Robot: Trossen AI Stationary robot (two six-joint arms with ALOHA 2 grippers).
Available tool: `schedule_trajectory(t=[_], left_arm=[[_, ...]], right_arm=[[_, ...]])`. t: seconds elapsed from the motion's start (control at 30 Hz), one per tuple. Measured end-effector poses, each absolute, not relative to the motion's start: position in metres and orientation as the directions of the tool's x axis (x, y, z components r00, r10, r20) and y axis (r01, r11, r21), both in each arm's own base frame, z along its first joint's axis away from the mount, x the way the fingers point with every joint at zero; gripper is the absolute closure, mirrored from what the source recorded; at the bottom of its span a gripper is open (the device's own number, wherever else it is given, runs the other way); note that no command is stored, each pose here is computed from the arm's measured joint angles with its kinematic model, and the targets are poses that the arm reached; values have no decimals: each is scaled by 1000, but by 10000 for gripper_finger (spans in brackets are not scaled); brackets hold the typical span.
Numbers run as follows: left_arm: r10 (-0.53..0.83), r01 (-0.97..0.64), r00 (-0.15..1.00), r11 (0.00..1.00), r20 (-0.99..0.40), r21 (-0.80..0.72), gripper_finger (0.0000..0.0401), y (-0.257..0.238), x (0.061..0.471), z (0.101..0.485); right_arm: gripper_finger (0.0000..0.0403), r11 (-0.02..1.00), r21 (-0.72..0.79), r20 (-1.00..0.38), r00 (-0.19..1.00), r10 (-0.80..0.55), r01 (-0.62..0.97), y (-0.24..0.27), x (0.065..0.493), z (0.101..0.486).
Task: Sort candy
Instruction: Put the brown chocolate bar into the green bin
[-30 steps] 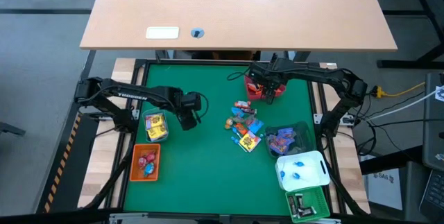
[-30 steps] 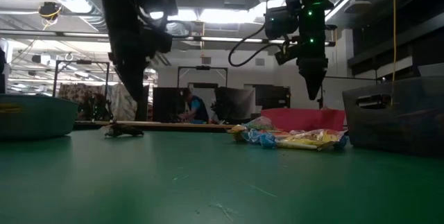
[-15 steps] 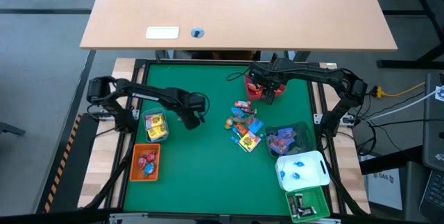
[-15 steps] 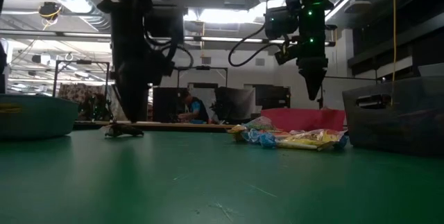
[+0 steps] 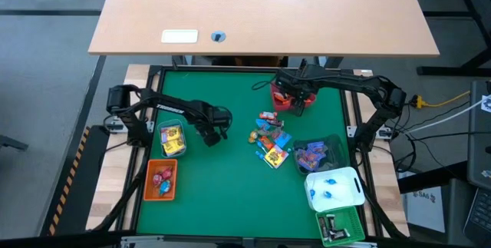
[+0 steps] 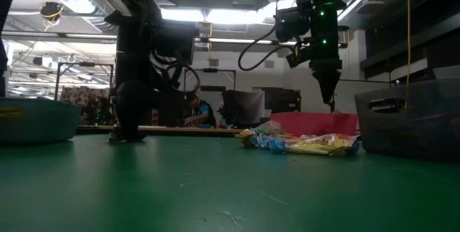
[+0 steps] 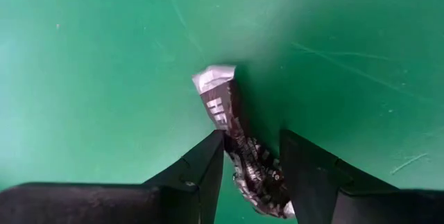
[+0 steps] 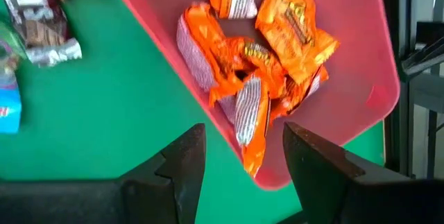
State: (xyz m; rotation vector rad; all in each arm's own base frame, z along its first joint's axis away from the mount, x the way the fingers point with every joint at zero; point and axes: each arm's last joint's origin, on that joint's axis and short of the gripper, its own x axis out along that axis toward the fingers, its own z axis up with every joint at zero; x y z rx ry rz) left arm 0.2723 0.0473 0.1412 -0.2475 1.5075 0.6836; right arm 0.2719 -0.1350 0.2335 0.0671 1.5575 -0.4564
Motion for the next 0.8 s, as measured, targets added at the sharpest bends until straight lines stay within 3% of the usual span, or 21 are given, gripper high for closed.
schedule_trajectory(t=[0.17,0.5,0.8], left_arm=[[258,-531,-80,807,-963,260,290,47,273,140],[248,-546,-7,810,-969,212,388,46,280,139],[139,-513,225,859,-965,4,382,28,303,141]], right_arm=[[212,920,-236,-972,-63,-228,312,-131,267,239],[212,952,-205,-967,105,-234,227,-96,258,276],[212,999,-23,-959,282,-32,33,-47,274,285]])
